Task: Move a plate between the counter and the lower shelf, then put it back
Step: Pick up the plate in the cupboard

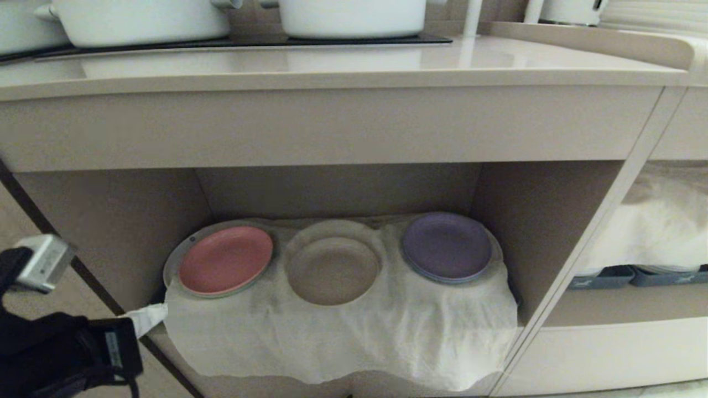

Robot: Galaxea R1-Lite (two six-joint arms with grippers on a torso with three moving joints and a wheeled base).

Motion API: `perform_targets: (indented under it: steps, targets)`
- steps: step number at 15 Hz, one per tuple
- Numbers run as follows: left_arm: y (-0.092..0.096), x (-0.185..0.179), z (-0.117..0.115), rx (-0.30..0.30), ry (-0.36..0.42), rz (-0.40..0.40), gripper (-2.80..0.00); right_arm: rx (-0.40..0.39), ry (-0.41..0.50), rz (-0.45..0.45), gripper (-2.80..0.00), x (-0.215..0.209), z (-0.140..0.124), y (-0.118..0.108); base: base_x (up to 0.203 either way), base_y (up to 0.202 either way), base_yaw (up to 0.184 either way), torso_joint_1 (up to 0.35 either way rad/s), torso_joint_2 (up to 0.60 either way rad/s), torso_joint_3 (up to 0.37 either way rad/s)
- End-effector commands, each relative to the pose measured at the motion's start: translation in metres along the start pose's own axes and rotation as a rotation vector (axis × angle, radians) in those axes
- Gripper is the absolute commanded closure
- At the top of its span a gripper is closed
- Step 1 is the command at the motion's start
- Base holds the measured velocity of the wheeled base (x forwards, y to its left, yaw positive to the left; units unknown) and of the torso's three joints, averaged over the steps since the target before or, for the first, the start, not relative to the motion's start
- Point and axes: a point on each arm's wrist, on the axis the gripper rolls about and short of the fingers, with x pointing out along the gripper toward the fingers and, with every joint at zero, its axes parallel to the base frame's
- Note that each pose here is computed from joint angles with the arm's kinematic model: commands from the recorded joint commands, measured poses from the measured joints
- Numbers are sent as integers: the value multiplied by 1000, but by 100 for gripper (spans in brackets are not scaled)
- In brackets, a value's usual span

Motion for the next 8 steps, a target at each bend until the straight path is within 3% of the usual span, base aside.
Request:
perform_targets:
  steps: [1,8]
  targets:
    - [7,-22,0,-17,-69,-28,0,0,0,1,0,0,0,0,0,0,0,0,0,0]
    - [23,-50,-12,7,-77,-27,0,0,0,1,0,0,0,0,0,0,0,0,0,0]
